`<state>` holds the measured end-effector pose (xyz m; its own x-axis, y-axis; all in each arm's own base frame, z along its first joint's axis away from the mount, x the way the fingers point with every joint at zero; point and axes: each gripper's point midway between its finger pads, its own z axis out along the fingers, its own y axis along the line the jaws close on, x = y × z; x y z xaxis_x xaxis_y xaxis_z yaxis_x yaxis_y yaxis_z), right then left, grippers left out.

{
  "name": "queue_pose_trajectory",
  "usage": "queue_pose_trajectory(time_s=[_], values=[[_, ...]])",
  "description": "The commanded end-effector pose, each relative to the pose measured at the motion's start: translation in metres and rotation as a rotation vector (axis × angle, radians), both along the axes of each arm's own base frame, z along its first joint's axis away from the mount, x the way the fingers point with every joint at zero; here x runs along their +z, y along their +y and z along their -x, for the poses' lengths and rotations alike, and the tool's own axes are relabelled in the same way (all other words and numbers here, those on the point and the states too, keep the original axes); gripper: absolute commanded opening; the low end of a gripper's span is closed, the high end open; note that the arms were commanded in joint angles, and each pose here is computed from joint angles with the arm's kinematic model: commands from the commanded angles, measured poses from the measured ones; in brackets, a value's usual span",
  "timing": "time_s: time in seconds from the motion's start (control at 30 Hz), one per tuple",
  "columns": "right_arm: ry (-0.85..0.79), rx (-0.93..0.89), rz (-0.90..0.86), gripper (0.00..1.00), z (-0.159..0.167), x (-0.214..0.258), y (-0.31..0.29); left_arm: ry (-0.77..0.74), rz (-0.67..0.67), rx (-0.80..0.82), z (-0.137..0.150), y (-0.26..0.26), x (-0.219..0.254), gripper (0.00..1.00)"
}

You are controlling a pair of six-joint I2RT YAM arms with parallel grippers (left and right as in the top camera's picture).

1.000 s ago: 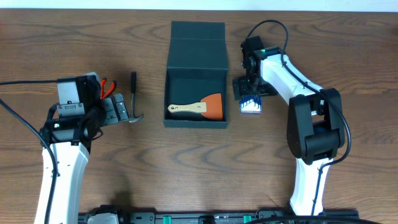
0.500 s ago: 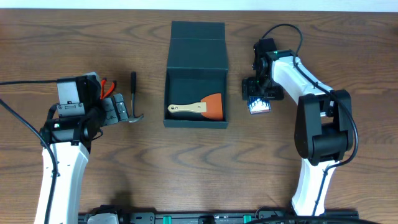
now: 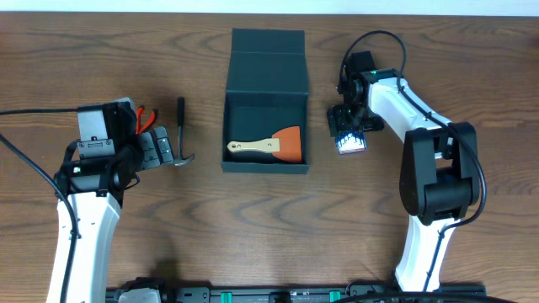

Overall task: Pack container
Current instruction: 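Lower the right gripper and grasp the screwdriver case, then lift the case and carry it over the green box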

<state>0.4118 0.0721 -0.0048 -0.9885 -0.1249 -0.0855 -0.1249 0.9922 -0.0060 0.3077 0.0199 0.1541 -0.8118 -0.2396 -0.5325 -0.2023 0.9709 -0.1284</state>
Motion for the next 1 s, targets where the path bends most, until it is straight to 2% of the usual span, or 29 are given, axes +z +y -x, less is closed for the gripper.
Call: queue_pose_trajectory(time_s=[0.0, 0.07, 0.2, 0.33, 0.5, 0.57, 0.63, 0.7, 0.83, 0.97], values=[[0.082, 0.014, 0.080, 0.68, 0.019, -0.028, -0.017, -0.011, -0.019, -0.002, -0.004, 0.004, 0.005, 0.98], [0.084, 0.014, 0.081, 0.60, 0.019, -0.028, -0.017, -0.011, -0.019, -0.002, -0.004, 0.004, 0.005, 0.98], [0.083, -0.010, 0.080, 0.62, 0.020, -0.026, -0.018, -0.011, -0.020, -0.002, -0.004, 0.004, 0.005, 0.99], [0.054, -0.010, 0.076, 0.54, 0.014, -0.015, -0.017, -0.011, -0.019, -0.002, -0.004, 0.004, 0.005, 0.98], [-0.042, -0.012, 0.058, 0.50, -0.004, 0.024, -0.013, -0.011, -0.019, -0.002, -0.004, 0.004, 0.005, 0.98], [-0.093, -0.003, 0.050, 0.40, -0.011, 0.050, -0.011, -0.011, -0.019, -0.002, -0.004, 0.004, 0.005, 0.98], [-0.146, 0.021, 0.043, 0.25, -0.017, 0.078, -0.006, -0.011, -0.019, -0.002, -0.004, 0.004, 0.005, 0.98], [-0.214, 0.059, 0.034, 0.01, -0.023, 0.110, 0.000, -0.011, -0.020, -0.001, -0.004, 0.004, 0.005, 0.98], [-0.366, 0.201, 0.022, 0.01, -0.027, 0.170, 0.026, -0.011, -0.019, -0.002, -0.004, 0.004, 0.005, 0.98], [-0.488, 0.460, -0.022, 0.01, -0.014, 0.213, 0.074, -0.011, -0.019, -0.002, -0.004, 0.004, 0.005, 0.98]])
